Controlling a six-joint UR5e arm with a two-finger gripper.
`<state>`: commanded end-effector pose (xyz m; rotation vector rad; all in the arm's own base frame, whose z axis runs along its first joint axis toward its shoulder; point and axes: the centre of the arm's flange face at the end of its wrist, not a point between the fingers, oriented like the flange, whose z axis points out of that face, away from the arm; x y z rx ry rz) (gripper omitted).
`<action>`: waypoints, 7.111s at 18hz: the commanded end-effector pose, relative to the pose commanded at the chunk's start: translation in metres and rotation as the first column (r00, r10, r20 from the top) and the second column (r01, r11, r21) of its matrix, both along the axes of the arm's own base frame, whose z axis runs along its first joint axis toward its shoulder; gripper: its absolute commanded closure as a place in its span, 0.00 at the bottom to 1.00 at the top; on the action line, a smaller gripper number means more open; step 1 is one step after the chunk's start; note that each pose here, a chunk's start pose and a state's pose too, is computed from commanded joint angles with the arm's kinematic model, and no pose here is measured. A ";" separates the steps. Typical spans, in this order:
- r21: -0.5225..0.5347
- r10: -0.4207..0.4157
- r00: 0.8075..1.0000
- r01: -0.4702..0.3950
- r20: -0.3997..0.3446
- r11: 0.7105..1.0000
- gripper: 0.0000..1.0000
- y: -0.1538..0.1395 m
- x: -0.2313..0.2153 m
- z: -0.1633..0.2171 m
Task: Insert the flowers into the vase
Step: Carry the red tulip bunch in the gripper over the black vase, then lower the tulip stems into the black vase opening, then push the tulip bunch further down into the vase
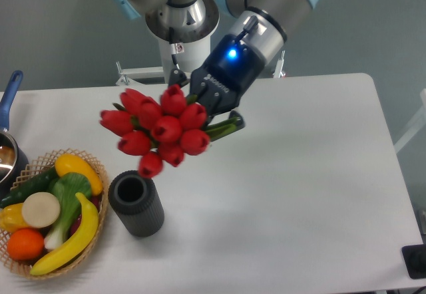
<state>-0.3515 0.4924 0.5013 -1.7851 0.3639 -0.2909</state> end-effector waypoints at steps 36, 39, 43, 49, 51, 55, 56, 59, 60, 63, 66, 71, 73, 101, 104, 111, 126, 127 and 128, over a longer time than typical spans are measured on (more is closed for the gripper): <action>0.243 -0.265 0.958 0.232 0.113 0.942 0.67 0.051 0.022 -0.058; 0.240 -0.269 0.955 0.234 0.125 0.942 0.67 0.053 0.022 -0.065; 0.264 -0.284 0.947 0.238 0.151 0.935 0.67 0.055 0.019 -0.072; 0.255 -0.283 0.943 0.234 0.176 0.938 0.67 0.055 0.021 -0.085; 0.256 -0.281 0.944 0.232 0.173 0.938 0.66 0.054 0.019 -0.084; 0.255 -0.279 0.944 0.230 0.176 0.939 0.66 0.054 0.018 -0.086; 0.255 -0.279 0.944 0.230 0.176 0.939 0.66 0.054 0.018 -0.086; 0.250 -0.277 0.943 0.228 0.185 0.941 0.66 0.055 0.016 -0.093; 0.249 -0.277 0.943 0.227 0.187 0.942 0.66 0.056 0.015 -0.095; 0.243 -0.273 0.941 0.223 0.197 0.944 0.66 0.056 0.013 -0.101; 0.243 -0.270 0.942 0.220 0.199 0.945 0.66 0.055 0.013 -0.112; 0.242 -0.256 0.945 0.205 0.202 0.948 0.66 0.047 0.011 -0.128; 0.240 -0.254 0.945 0.203 0.208 0.950 0.66 0.045 0.013 -0.133; 0.227 -0.241 0.947 0.193 0.211 0.955 0.66 0.040 0.019 -0.199; 0.230 -0.240 0.949 0.192 0.204 0.954 0.66 0.040 0.019 -0.204; 0.229 -0.232 0.954 0.187 0.189 0.955 0.66 0.038 0.015 -0.212; 0.235 -0.219 0.961 0.176 0.170 0.956 0.62 0.028 0.016 -0.234; 0.234 -0.219 0.961 0.176 0.171 0.956 0.63 0.028 0.016 -0.234; 0.234 -0.220 0.960 0.177 0.171 0.956 0.63 0.029 0.017 -0.234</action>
